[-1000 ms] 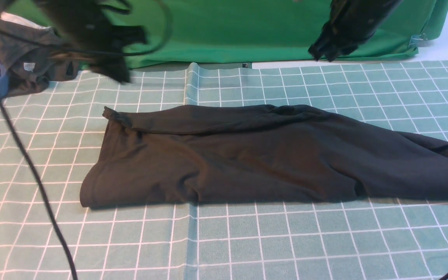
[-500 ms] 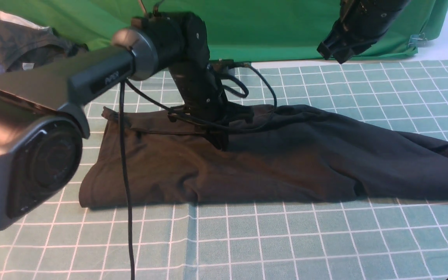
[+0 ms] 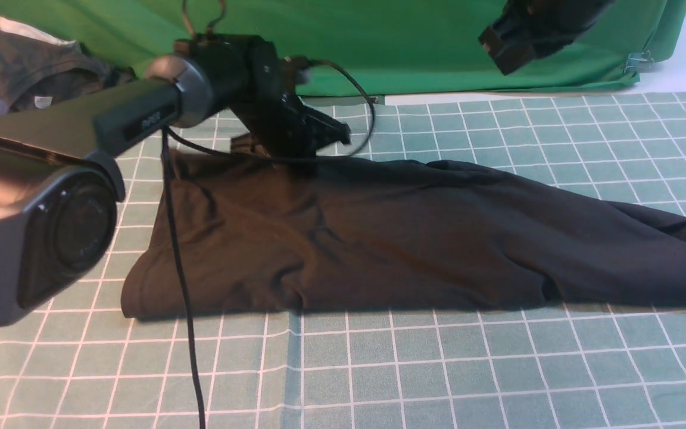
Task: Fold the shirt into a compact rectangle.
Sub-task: 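Fold the black garment in half by bringing its near edge over to the far edge, then pull the folded dark garment lengthwise by its ends to straighten it flat on the table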
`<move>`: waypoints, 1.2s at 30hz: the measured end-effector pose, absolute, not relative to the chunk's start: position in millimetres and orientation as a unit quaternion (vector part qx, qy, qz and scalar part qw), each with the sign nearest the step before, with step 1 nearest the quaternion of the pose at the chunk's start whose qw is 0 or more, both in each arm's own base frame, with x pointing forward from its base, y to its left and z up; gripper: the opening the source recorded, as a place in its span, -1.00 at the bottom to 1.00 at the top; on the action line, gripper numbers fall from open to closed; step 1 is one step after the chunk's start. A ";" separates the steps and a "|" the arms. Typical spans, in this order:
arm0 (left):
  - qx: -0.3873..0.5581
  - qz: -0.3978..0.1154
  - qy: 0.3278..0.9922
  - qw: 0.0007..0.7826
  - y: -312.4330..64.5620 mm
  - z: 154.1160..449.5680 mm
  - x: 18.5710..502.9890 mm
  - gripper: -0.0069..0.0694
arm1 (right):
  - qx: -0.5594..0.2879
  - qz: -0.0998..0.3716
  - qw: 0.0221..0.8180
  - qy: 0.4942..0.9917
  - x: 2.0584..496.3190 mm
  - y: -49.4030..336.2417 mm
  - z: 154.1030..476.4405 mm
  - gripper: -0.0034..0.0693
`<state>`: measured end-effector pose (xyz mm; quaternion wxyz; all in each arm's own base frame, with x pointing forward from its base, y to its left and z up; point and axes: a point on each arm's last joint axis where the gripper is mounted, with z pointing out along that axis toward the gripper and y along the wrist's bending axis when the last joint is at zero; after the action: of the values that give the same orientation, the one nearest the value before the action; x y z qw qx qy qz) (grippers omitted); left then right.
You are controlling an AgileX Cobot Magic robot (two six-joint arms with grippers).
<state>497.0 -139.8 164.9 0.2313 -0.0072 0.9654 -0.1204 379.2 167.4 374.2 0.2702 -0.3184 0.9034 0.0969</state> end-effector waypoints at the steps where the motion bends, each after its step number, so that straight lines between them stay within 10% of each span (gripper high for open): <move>1: -0.021 -0.124 0.963 0.237 -127.7 173.6 503.1 -0.80 | -0.314 0.101 0.278 0.902 371.9 164.8 382.6 -0.85; 8: -0.002 -0.145 0.973 0.182 -91.0 233.6 502.8 -0.80 | -0.308 0.081 0.266 0.910 332.7 143.5 390.3 -0.85; 17: 0.064 -0.145 0.973 0.165 -99.9 290.5 440.7 -0.80 | -0.213 0.023 0.160 0.964 330.6 60.5 326.1 -0.66; 24: 0.062 -0.132 0.980 0.135 -105.9 247.3 387.1 -0.80 | -0.160 0.019 0.143 0.977 363.2 20.2 278.5 -0.11; 36: 0.027 -0.049 0.993 0.108 -81.5 172.7 359.8 -0.80 | -0.155 0.035 0.067 0.985 409.7 21.1 183.6 0.00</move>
<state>359.8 -81.5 172.7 0.1077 0.0265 0.9926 -0.0487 409.7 21.1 183.6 0.0670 -0.1551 0.9850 0.0347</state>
